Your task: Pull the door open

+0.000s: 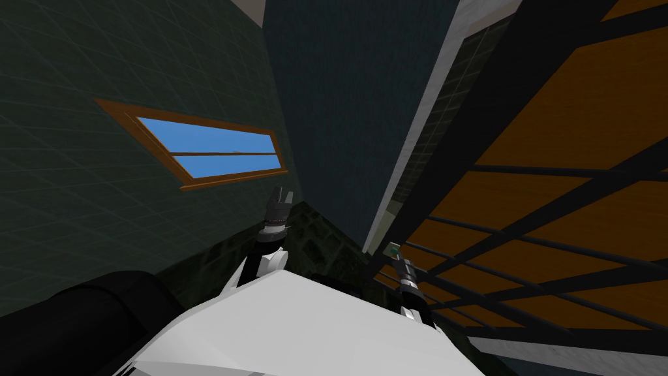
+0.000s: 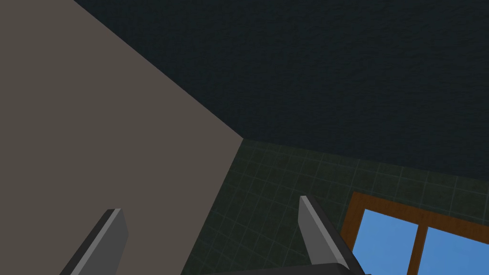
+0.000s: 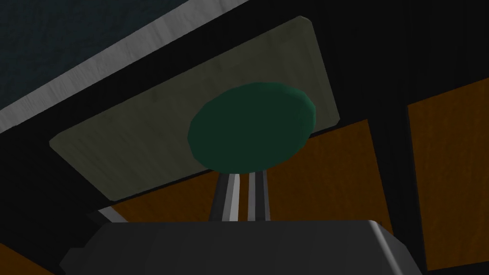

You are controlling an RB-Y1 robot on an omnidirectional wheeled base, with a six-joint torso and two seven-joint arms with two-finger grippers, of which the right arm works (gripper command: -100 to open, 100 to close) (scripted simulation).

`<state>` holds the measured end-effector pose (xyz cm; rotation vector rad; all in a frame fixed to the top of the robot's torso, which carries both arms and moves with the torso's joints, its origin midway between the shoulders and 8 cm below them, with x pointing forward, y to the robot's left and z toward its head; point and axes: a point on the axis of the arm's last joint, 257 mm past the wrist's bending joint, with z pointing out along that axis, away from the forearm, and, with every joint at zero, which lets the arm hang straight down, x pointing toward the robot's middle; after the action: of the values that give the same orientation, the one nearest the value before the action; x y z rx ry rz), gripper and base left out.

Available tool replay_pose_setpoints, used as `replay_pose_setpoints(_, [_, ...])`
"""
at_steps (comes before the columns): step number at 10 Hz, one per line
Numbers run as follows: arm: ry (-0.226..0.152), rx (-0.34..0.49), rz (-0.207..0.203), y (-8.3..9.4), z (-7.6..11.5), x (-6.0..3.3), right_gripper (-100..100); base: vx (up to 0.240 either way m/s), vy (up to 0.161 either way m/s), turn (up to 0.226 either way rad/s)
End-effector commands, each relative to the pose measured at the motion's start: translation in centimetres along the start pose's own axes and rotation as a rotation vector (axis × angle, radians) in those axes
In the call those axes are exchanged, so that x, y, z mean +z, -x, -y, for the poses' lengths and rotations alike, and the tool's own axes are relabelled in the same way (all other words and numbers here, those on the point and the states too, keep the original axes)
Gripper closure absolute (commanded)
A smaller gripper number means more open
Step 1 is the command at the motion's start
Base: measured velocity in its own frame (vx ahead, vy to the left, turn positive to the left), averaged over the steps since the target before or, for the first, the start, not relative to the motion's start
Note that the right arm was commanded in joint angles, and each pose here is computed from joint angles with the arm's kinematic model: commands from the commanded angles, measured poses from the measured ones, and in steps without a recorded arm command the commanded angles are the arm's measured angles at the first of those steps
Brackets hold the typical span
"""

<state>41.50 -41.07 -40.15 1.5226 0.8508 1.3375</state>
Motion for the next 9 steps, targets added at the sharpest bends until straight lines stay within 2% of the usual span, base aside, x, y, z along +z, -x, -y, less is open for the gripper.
replay_pose_setpoints(1, [0.016, 0.051, -0.031, -1.9, -0.2, 0.64, 100, -0.028, -0.016, 0.038])
replay_pose_setpoints(6, [0.016, 0.051, -0.031, -1.9, -0.2, 0.64, 100, -0.003, 0.004, 0.001])
replay_pose_setpoints(7, [0.016, 0.097, -0.029, -1.9, -0.2, 0.67, 100, -0.013, -0.006, 0.046])
replay_pose_setpoints(8, [0.007, 0.105, 0.016, -0.1, -0.1, -0.05, -100, -0.054, -0.036, 0.04])
replay_pose_setpoints(9, [0.015, 0.15, 0.024, -0.1, -0.2, 0.08, -100, -0.099, -0.044, 0.079])
